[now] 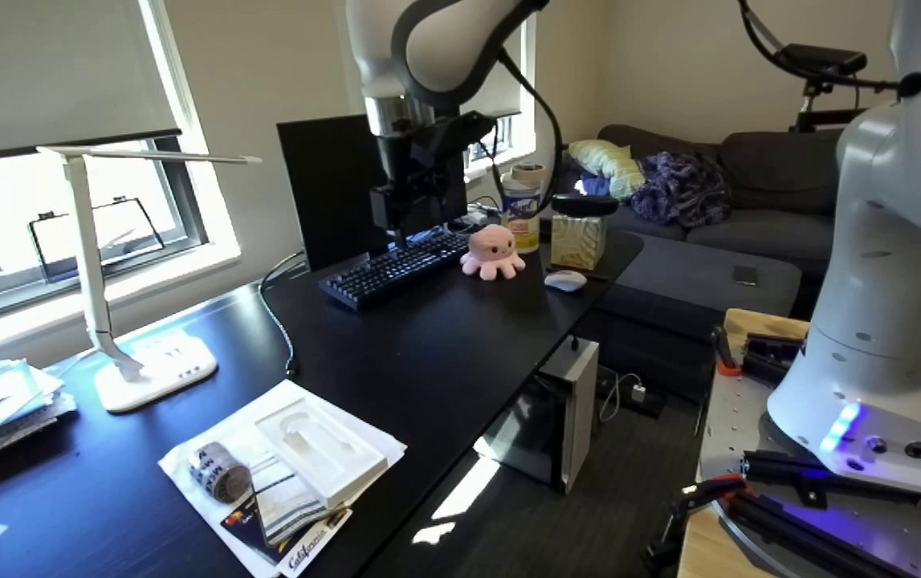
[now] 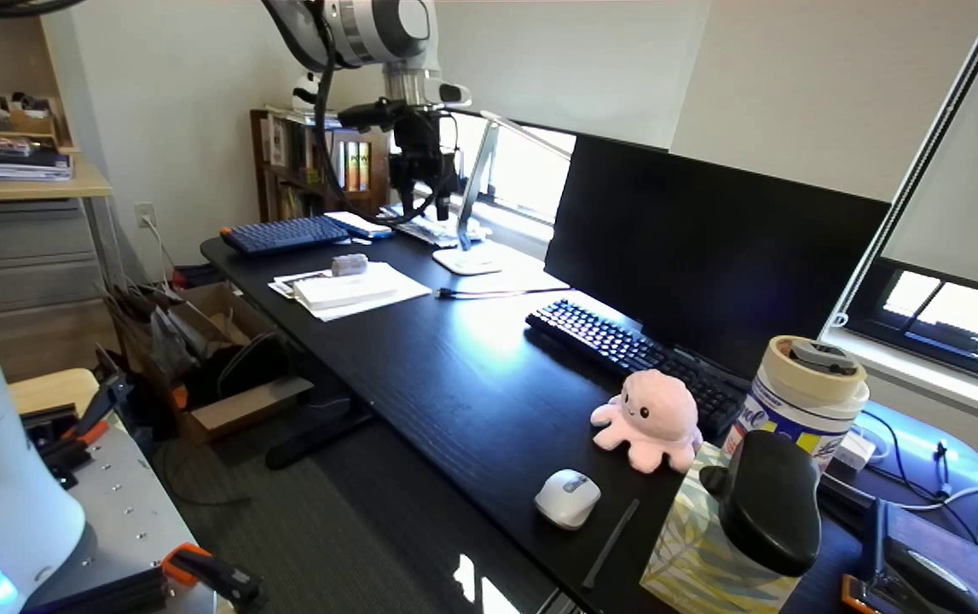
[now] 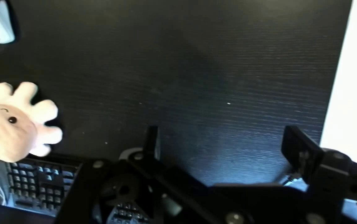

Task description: Move the round package to the paper pile and move the mouse to the left side of the computer

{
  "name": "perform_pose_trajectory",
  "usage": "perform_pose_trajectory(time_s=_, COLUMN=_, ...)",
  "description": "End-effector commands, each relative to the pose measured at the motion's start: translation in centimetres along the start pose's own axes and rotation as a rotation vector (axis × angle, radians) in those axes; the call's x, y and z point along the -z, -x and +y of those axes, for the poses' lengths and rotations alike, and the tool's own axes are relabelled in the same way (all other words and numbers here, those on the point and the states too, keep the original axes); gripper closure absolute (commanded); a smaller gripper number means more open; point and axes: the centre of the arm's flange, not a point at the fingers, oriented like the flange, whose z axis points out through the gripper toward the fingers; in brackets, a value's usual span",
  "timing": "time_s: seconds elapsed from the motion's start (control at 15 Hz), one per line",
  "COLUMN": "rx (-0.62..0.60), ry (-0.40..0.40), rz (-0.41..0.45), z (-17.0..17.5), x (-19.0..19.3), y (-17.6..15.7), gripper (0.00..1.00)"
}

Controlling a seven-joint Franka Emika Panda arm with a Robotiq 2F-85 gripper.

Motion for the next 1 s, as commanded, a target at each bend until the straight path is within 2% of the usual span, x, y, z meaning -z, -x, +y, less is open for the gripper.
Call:
perform_pose_trajectory(time_s=0.0, rx=0.079, ry=0.0, rz=-0.002, z=9.8, x=-1.4, y=2.0, gripper=0.0)
perform_pose_trajectory(time_s=0.13, rx=0.114, ry=0.023, rz=-0.008, z=15.2, x=-2.1, y=2.1, gripper=0.0)
perform_pose_trajectory(time_s=0.2, rx=0.058, ry=0.015, rz=-0.03, z=11.1, x=-2.1, y=0.8, gripper=0.0)
perform_pose_trajectory(time_s=0.33, rx=0.07, ry=0.016, rz=-0.036, z=15.0, x=-2.5, y=1.3, gripper=0.0)
perform_pose_trajectory(time_s=0.47, rx=0.076, ry=0.016, rz=-0.035, z=15.3, x=-2.3, y=1.5, gripper=0.0)
perform_pose_trajectory(time_s=0.53, rx=0.106, ry=0.037, rz=-0.038, z=13.6, x=-2.3, y=1.4, gripper=0.0)
perform_pose_trajectory(time_s=0.6, rx=0.111, ry=0.044, rz=-0.04, z=13.3, x=-2.6, y=1.3, gripper=0.0)
perform_pose_trajectory(time_s=0.67, rx=0.138, ry=0.02, rz=-0.069, z=13.6, x=-3.3, y=1.8, gripper=0.0)
perform_pose_trajectory(time_s=0.93, rx=0.18, ry=-0.032, rz=-0.099, z=18.0, x=-8.2, y=5.3, gripper=0.0)
